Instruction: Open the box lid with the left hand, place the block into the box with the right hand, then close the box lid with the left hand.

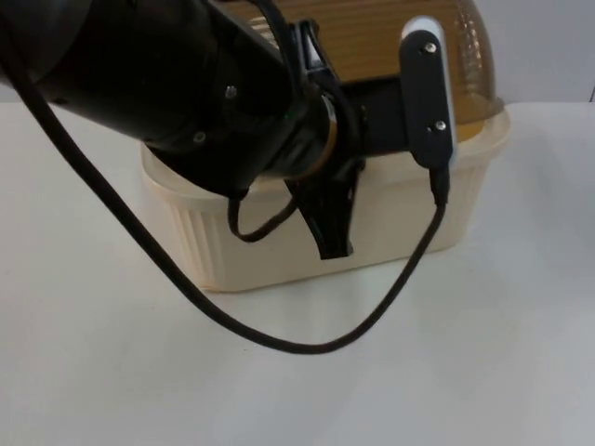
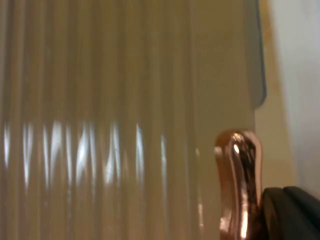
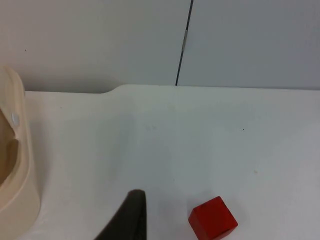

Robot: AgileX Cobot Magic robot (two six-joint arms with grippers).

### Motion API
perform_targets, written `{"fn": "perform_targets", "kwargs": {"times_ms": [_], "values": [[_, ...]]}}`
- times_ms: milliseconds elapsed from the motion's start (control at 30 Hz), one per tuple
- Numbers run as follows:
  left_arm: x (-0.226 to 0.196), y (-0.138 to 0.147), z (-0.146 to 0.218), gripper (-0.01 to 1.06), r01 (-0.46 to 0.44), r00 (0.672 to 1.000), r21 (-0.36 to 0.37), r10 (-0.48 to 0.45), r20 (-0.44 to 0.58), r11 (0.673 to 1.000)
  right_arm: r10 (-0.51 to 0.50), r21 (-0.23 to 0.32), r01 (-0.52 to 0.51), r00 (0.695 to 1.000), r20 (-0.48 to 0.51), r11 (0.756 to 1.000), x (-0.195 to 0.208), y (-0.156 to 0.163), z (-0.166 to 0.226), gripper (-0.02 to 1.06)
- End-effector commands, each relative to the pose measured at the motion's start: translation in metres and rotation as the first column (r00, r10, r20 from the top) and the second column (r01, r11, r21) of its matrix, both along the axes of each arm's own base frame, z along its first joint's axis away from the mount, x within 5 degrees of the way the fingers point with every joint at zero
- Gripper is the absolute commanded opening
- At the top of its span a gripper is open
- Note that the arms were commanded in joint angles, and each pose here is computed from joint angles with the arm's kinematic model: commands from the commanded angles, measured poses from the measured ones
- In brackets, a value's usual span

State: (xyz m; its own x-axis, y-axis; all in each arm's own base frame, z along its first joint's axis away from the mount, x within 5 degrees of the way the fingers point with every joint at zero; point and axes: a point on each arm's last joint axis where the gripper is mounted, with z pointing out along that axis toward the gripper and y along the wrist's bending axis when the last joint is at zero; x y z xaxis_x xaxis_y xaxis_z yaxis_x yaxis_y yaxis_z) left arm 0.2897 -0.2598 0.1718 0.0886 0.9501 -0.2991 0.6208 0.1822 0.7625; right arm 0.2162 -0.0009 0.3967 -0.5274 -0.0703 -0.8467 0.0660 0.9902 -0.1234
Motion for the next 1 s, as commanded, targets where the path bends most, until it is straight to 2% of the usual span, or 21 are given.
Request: {"fn": "perform_targets", "kwargs": {"times_ms": [0, 300, 433, 667, 767, 933, 967], "values": [[0.002, 0.001, 0.003, 0.00, -0.023, 0.999, 0.003, 0.023, 0.022, 1.000, 0.000, 0.001, 0.000, 1.000, 0.016, 1.000, 0.000, 0.000, 0.003, 1.05], [0.002, 0.002, 0.004, 0.00, -0.028, 0.999, 0.003, 0.028, 0.029, 1.000, 0.000, 0.001, 0.000, 1.000, 0.016, 1.000, 0.000, 0.000, 0.003, 1.05], [0.000, -0.004, 0.009, 0.00, 0.031, 1.000, -0.020, -0.031, 0.000, 0.999, 0.000, 0.001, 0.000, 1.000, 0.016, 1.000, 0.000, 0.000, 0.003, 1.05], [0.010, -0.009, 0.026, 0.00, 0.040, 0.999, -0.032, -0.040, 0.005, 0.999, 0.000, 0.001, 0.000, 1.000, 0.014, 1.000, 0.000, 0.000, 0.003, 1.05], [0.023, 0.000, 0.032, 0.00, 0.013, 1.000, -0.055, -0.014, -0.010, 0.998, -0.001, 0.001, 0.001, 1.000, 0.013, 1.000, 0.000, 0.000, 0.003, 1.05], [0.037, 0.014, 0.038, 0.00, -0.007, 1.000, -0.037, 0.007, 0.005, 0.999, -0.001, 0.001, 0.001, 1.000, 0.013, 1.000, 0.000, 0.000, 0.003, 1.05], [0.040, 0.017, 0.041, 0.00, -0.021, 1.000, -0.058, 0.021, -0.004, 0.998, -0.001, 0.001, 0.001, 1.000, 0.013, 1.000, 0.000, 0.000, 0.003, 1.05]]}}
